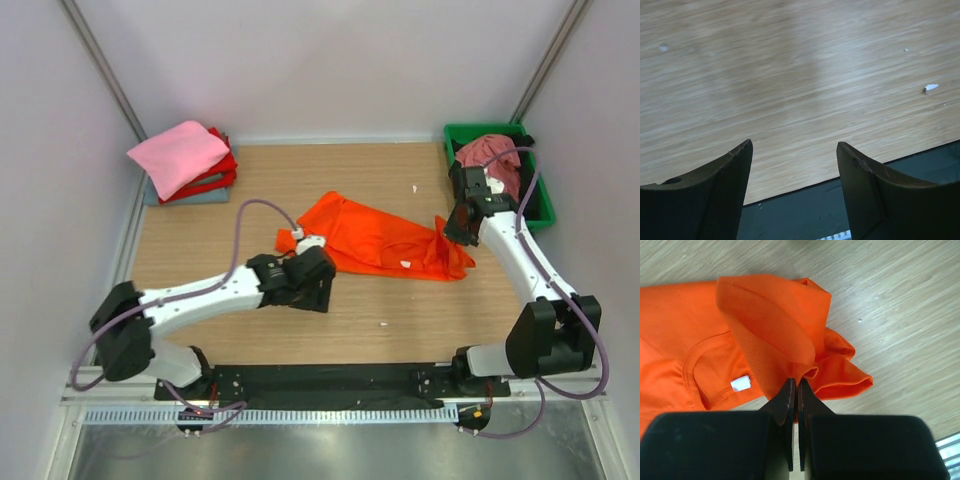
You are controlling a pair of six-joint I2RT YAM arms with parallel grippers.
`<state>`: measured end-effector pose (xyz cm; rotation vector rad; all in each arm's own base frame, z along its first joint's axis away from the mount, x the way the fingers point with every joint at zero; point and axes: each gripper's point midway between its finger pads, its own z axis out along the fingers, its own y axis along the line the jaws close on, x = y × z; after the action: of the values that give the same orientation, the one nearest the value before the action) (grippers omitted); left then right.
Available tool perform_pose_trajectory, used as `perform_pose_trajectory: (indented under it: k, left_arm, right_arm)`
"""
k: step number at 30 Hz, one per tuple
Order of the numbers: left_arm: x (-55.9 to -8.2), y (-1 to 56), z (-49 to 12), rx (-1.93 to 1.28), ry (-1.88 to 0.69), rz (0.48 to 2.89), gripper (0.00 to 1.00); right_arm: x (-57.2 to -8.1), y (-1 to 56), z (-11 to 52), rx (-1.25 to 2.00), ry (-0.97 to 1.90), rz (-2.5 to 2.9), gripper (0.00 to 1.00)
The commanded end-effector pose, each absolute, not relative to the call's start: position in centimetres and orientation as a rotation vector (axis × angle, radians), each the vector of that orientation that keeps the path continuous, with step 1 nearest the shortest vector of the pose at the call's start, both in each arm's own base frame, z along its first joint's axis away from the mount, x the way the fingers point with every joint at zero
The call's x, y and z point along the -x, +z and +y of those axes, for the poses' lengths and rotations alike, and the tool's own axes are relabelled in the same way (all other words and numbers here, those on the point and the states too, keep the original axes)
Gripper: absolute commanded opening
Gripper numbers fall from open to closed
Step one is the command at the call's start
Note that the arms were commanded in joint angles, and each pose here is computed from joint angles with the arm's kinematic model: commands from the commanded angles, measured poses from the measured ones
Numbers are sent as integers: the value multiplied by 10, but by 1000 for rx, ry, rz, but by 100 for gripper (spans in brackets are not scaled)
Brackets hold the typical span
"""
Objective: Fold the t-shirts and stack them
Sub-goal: Flatten the tshirt out
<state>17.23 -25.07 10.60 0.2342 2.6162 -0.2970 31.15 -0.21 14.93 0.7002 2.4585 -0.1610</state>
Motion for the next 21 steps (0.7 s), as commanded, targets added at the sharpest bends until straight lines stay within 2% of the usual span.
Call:
perform_pose_trajectory:
  k: [1,5,6,7,8,11,15,17,21]
  left_arm:
    - [-184,118,-310,-322,-444,2547,68]
    - [-200,97,-328,-350,-337,2569,67]
    - [-205,88,-328,-349,-283,2576,70]
    - [-215,85,-324,-324,-225,2547,78]
    - [-218,82,-323,-315,-196,2542,82]
    - [-231,71,-325,-278,-138,2518,86]
    - [-250,59,-321,-202,-126,2481,86]
    - [-265,54,-314,-154,-122,2468,79]
    - [-289,41,-302,-123,-78,2482,78]
  right_arm:
    - [-331,192,1,-666,-54,2303,1]
    - [-334,201,10,-634,15,2304,1]
    - [-334,203,12,-626,35,2300,1]
    - [-332,201,15,-616,53,2310,1]
    - [-330,199,16,-613,63,2316,1]
    - [-325,196,21,-596,101,2308,1]
    - [-317,191,27,-569,147,2317,1]
    - [-313,187,27,-559,142,2335,1]
    - [-309,186,26,-537,130,2340,1]
